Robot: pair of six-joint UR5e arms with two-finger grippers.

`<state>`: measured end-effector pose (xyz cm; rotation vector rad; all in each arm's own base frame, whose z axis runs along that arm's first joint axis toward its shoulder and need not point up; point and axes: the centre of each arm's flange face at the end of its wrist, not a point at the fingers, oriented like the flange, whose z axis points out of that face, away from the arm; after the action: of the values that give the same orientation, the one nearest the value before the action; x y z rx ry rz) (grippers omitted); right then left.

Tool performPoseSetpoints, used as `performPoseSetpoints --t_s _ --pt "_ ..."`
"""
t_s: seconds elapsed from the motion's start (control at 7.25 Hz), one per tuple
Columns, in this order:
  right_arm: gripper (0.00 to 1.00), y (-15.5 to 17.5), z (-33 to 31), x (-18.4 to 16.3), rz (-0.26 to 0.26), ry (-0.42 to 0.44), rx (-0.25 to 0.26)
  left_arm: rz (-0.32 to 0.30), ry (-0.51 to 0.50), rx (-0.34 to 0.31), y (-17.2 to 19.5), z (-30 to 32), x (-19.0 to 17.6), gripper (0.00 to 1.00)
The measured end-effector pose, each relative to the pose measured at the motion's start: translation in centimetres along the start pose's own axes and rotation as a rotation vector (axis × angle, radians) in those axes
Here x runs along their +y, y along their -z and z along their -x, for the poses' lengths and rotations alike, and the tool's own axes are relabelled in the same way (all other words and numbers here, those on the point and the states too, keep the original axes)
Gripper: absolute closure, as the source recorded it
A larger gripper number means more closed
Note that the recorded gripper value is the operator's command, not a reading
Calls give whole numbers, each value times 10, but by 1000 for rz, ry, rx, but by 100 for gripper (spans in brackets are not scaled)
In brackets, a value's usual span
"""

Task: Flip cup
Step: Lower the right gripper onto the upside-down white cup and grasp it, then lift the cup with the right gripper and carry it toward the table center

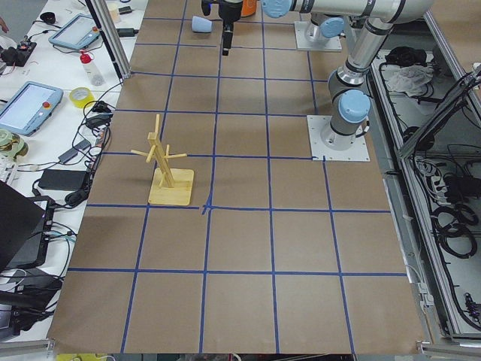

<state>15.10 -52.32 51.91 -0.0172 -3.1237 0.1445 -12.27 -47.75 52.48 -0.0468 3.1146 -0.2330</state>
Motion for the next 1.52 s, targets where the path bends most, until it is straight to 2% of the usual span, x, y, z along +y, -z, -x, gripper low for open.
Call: performPoseSetpoints --t_s 0.28,0.41,0.55,0.69,0.83,0.97,1.1,1.38,1.52 --pt "0 -12 -36 -22 1 -61 -4 1 0 0 0 0 0 0" --pt "0 -39 -55 -44 -5 -73 -3 1 0 0 -1 0 0 0" --pt "0 -82 -74 -72 -25 -71 1 1 0 0 -1 0 0 0" --pt "0 -139 -89 -97 -43 -73 5 1 0 1 0 0 0 0" --pt "0 -191 -100 -111 -60 -77 9 1 0 1 0 0 0 0" --pt "4 -231 -111 -115 -69 -88 13 1 0 2 -1 0 0 0" --pt "4 -259 -121 -114 -57 -94 17 2 0 2 -1 0 0 0" --pt "8 -296 -134 -108 -7 -100 24 1 0 2 -1 0 0 0" --pt "15 -307 -137 -106 11 -103 27 2 0 2 -1 0 0 0"
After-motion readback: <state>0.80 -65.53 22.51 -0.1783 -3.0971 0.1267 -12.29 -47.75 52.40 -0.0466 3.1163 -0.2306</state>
